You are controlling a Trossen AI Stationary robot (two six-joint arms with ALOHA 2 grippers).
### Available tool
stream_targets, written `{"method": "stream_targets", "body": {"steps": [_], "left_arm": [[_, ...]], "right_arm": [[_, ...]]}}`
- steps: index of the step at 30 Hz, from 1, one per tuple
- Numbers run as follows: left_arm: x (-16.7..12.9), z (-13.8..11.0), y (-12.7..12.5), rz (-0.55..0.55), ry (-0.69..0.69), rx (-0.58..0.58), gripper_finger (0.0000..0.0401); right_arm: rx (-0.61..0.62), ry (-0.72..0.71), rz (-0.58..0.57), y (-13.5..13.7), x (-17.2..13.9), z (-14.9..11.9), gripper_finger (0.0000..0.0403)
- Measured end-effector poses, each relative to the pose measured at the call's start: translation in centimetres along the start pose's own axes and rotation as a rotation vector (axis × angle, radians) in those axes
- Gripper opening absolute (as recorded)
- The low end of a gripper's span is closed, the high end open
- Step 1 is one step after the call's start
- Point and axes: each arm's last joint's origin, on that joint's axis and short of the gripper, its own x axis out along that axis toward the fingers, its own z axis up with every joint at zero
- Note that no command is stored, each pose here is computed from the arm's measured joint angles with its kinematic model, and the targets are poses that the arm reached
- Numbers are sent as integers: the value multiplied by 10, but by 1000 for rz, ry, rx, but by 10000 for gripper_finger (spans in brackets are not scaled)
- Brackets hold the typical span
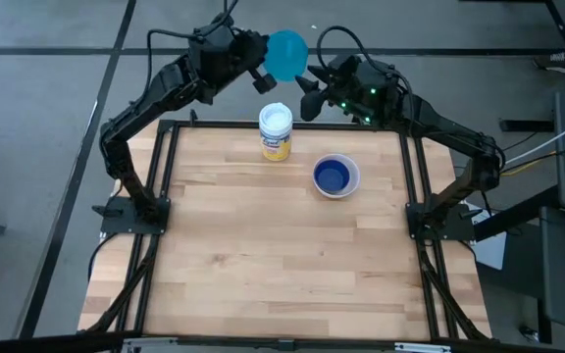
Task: Nest bowls inside each other
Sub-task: Stack the light blue bowl on the blue bowl
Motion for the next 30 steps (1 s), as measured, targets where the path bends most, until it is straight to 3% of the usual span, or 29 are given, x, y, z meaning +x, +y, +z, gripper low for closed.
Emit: {"method": "stream_targets", "body": {"steps": [12, 15, 18, 19, 30], "left_arm": [[-18, 17, -20, -54, -81, 4, 1], [-22, 21, -25, -75, -104, 6, 1], [-25, 23, -26, -98, -129, 3, 1], [-26, 24, -26, -109, -136, 4, 1], [-54, 31, -9, -184, -259, 24, 25]], "right_arm": [[8, 2, -134, -4, 0, -2, 195], [5, 18, -147, -5, 0, -4, 148], [-14, 44, -140, -8, 1, -6, 38], [-21, 43, -144, -8, 1, -6, 22], [-17, 84, -93, -15, 5, -8, 3]]}}
